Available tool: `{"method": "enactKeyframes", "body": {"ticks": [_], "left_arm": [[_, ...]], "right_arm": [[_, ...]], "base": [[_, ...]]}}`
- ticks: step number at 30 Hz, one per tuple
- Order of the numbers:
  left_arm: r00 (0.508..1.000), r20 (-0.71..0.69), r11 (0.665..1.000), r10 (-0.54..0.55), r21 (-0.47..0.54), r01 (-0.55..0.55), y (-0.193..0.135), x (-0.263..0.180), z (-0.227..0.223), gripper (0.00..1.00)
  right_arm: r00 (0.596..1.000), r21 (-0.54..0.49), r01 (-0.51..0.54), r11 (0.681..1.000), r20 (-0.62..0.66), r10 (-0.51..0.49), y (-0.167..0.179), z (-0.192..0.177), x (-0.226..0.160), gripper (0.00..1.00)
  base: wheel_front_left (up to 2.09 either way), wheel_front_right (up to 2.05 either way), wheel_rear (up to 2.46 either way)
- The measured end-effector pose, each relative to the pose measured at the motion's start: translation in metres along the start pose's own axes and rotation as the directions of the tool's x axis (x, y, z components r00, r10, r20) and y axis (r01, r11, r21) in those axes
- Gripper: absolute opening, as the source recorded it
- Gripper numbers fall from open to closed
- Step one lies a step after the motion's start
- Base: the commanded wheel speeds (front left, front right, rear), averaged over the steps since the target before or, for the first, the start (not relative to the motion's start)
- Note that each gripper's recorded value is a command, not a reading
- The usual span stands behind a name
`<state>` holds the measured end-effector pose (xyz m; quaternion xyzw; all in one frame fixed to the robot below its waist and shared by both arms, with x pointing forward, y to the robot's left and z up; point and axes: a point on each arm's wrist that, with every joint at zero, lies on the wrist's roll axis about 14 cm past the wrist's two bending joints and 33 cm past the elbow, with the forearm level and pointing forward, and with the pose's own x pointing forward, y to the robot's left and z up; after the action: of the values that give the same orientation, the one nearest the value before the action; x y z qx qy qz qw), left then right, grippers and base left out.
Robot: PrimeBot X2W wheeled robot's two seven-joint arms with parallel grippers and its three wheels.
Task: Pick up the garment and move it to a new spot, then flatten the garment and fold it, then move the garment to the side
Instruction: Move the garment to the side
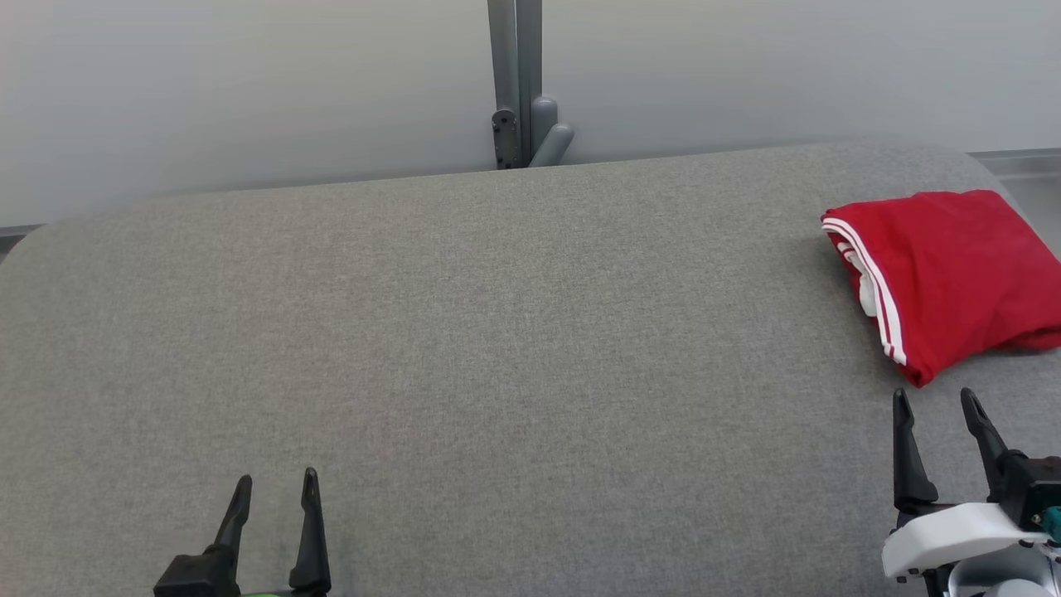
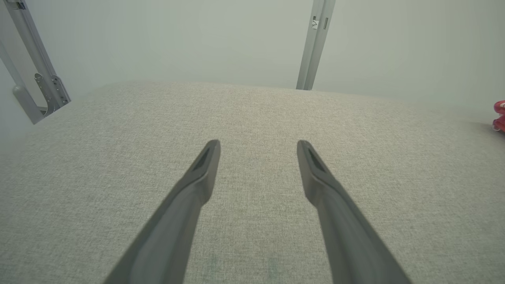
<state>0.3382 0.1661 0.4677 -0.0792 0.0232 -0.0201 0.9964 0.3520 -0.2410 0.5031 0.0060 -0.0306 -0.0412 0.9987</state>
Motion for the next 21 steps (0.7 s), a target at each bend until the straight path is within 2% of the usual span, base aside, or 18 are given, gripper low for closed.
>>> {"method": "enactKeyframes", "body": {"ticks": [7,21], "left_arm": [[0.999,-0.029,0.999,-0.032,-0.015,0.032,-0.007,-0.002,-0.009,1.00],[0.999,-0.031,0.999,-0.008,-0.034,0.007,-0.002,-0.006,-0.011,1.00]], "right_arm": [[1.000,-0.018,-0.002,1.000,0.001,0.002,0.009,0.000,-0.006,1.00],[1.000,0.002,-0.018,1.000,-0.006,0.018,0.016,-0.003,-0.006,1.00]], "base": [[0.00,0.00,0.00],[0.00,0.00,0.00]]}}
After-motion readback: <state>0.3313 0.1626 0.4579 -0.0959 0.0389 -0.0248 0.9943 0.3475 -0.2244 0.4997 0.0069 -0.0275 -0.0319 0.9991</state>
